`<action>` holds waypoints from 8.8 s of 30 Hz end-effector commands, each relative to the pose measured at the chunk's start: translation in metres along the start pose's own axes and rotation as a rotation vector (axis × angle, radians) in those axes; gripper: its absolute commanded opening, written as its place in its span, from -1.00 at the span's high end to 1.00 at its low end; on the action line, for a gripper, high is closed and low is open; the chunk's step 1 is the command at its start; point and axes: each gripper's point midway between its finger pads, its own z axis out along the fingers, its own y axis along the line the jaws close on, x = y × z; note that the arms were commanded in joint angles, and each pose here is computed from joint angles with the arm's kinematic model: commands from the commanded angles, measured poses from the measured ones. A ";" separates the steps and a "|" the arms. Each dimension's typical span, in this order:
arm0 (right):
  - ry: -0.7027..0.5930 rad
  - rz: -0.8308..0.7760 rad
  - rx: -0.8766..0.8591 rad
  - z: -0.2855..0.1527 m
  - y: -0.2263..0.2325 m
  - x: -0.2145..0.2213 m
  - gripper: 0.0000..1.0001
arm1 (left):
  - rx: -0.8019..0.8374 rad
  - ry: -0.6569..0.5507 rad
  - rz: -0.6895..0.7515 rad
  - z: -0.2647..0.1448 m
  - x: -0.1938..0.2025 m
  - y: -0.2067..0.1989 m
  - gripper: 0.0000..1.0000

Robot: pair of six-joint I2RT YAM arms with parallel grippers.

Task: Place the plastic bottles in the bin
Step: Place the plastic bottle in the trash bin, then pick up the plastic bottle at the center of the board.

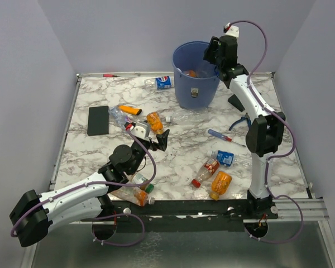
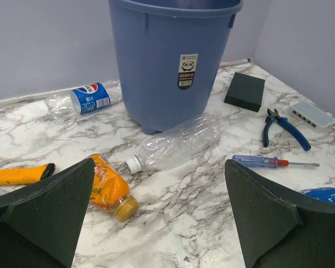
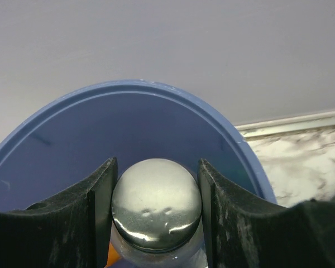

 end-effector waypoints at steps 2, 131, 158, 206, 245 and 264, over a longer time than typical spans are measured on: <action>0.145 0.119 -0.177 -0.026 0.038 0.033 0.96 | 0.037 -0.018 -0.007 0.003 -0.012 -0.010 -0.98; 0.344 0.278 -0.520 -0.345 -0.017 0.184 -0.91 | -0.568 0.750 -0.319 0.106 0.188 0.121 -0.98; 0.345 0.270 -0.584 -0.353 -0.006 0.171 -0.91 | -0.499 0.634 -0.380 0.091 0.137 0.113 0.41; 0.102 0.091 -0.837 -0.363 0.241 0.115 -0.69 | -0.170 -0.197 -1.374 -0.012 -0.082 0.064 0.66; 0.208 -0.080 -0.779 -0.393 0.184 0.104 1.00 | -0.383 -0.175 -0.881 -0.028 -0.083 0.100 -0.98; 0.609 -0.467 -0.872 -0.471 0.092 0.140 0.99 | 0.849 0.159 0.294 -0.054 -0.065 -0.075 -0.98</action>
